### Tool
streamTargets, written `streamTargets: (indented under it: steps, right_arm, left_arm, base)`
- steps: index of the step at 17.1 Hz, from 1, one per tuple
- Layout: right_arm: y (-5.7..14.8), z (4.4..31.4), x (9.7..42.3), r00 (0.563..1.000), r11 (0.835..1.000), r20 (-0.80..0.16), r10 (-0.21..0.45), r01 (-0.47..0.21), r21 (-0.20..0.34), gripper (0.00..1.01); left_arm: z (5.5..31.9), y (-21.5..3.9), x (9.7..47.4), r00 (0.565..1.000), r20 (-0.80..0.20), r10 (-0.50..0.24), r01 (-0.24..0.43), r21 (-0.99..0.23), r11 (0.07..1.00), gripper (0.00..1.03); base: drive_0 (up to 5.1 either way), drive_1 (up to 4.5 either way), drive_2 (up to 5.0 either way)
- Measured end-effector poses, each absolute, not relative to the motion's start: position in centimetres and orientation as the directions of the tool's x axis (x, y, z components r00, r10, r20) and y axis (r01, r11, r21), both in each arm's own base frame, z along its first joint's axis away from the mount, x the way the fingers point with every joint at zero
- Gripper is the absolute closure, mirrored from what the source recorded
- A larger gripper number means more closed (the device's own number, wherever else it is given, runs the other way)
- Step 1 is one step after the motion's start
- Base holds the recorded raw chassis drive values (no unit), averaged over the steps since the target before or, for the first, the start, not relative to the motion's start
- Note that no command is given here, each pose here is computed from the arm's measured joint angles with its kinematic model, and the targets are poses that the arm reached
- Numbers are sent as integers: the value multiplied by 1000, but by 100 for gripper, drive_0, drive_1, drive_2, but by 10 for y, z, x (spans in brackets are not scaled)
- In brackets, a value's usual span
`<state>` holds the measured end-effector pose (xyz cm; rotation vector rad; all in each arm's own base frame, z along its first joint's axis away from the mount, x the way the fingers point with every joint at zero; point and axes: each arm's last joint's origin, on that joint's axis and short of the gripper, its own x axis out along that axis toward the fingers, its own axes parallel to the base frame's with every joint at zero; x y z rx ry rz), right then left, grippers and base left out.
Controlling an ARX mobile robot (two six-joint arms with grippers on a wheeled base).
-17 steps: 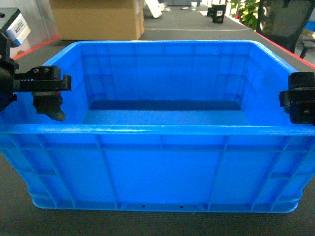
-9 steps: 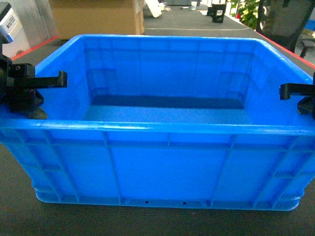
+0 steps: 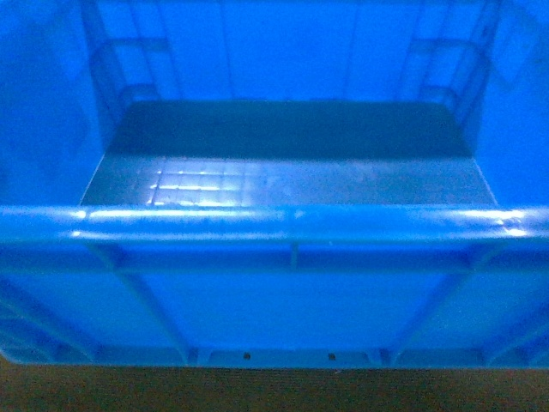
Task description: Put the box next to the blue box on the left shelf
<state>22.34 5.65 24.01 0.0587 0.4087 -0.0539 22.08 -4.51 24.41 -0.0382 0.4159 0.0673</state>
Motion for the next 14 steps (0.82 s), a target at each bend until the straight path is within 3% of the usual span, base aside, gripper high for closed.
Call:
streamTargets:
  steps: [3,5,7,14]
  right_arm:
    - [56,246,197,952,998,-303,-42,56,36,91]
    - [56,252,197,962,998,-271,-45,56,34,91]
    - [56,247,198,952,998,-302,-47,56,19,91]
    - [56,248,197,954,998,-296,-47,56,21,91]
  left_arm:
    - [252,-46,191,946,-320,56,-71,-34,997,95]
    - [257,-46,190,956,-288,58,-73,-43,996,95]
    - [252,-46,191,944,-325,58,-72,-32,997,95]
    - [253,-47,191,947,-315,56,-71,-36,997,95]
  base:
    - [0,0,0]
    - [0,0,0]
    - [0,0,0]
    - [-55,-55,-55]
